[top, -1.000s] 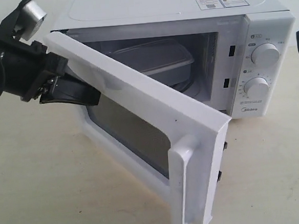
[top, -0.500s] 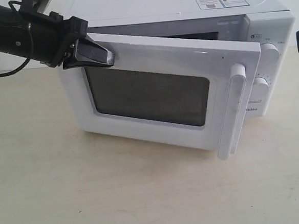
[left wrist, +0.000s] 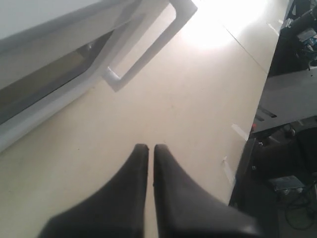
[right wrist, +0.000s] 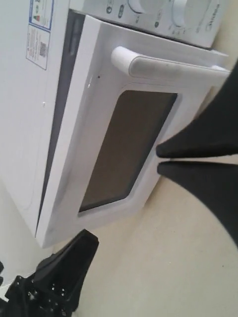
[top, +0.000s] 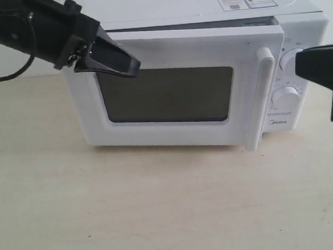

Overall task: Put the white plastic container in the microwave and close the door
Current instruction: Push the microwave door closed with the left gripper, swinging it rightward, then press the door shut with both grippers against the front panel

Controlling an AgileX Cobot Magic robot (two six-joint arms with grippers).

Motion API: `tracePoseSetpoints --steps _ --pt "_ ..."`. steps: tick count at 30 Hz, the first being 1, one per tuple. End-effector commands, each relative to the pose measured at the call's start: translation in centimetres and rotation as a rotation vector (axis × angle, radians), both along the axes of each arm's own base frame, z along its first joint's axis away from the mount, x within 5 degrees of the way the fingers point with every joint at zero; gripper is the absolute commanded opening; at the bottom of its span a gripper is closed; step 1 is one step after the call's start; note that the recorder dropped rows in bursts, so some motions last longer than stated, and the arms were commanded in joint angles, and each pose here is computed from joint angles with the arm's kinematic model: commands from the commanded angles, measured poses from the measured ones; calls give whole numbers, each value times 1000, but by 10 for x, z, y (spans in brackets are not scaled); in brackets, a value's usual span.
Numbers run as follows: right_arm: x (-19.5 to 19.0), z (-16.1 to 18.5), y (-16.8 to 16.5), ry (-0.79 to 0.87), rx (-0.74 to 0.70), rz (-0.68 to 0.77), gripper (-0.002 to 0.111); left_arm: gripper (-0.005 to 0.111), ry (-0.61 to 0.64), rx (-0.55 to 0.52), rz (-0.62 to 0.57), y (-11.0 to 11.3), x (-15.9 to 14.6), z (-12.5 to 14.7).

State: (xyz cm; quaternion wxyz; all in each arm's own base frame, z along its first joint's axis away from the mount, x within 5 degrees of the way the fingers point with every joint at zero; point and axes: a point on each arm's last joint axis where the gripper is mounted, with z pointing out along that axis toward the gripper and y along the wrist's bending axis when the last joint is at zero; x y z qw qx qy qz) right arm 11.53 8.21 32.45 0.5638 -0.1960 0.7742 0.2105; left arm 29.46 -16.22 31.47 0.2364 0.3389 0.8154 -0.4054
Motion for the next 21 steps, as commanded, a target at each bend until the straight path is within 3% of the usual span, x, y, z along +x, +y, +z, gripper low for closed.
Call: tracePoseSetpoints --steps 1,7,15,21 --pt "9 -19 9 -105 27 36 0 4 -46 14 -4 8 -23 20" --pt "36 -43 32 -69 105 40 0 4 -79 27 8 19 -55 34" --pt "59 -52 22 37 298 -256 0 4 -78 23 25 27 -78 33" --pt "63 -47 15 -118 166 -300 0 4 -90 17 39 30 -86 35"
